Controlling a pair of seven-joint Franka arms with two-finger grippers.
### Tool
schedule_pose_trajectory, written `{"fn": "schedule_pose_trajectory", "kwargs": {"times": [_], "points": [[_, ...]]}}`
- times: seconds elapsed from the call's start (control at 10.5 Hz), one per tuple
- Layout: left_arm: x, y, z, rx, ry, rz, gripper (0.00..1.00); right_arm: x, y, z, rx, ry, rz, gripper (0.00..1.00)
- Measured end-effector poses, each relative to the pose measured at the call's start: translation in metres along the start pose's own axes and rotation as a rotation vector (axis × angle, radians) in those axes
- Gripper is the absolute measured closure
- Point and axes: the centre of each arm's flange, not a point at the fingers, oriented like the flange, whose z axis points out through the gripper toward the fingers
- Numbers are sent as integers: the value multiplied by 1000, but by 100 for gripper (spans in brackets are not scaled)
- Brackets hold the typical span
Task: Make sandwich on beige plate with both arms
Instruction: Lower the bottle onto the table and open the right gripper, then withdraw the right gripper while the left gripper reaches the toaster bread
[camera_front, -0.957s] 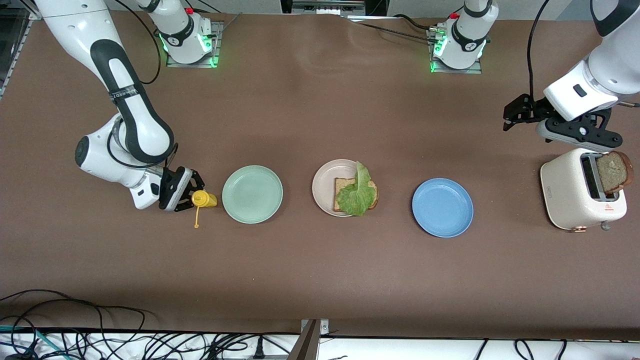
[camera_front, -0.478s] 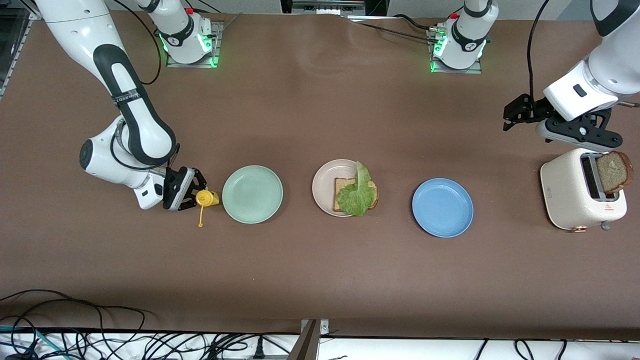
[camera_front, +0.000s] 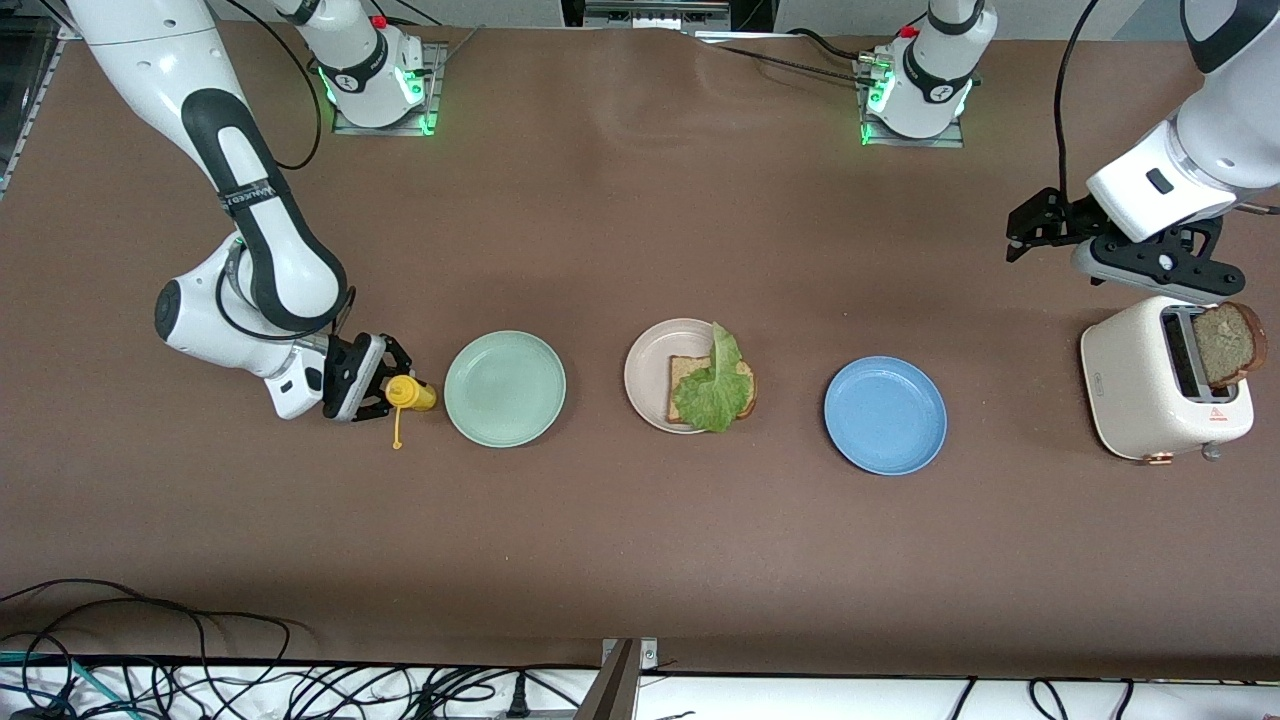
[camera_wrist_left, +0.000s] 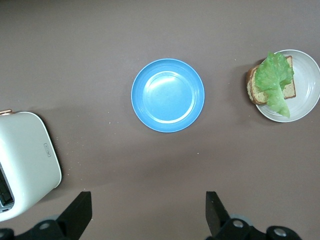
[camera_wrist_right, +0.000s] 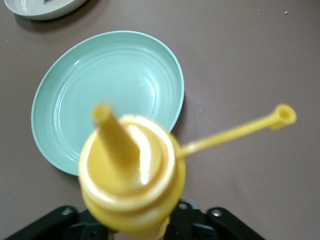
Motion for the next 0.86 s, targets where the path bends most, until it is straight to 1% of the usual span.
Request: {"fn": "schedule_pose_trajectory", "kwargs": {"times": [0.19,0.38,0.48,0.67,0.86], "points": [[0,0,0,0,0,0,0,-5,1,-3,33,3,10,30],[0,0,0,0,0,0,0,-18,6,-11,63,6,33,3],[0,0,0,0,0,0,0,-22,9,-16,67,7,40,0],[0,0,0,0,0,0,0,-21,10,-24,64,13,39,0],[0,0,0,0,0,0,0,-19,8,-35,86,22,48,0]]}}
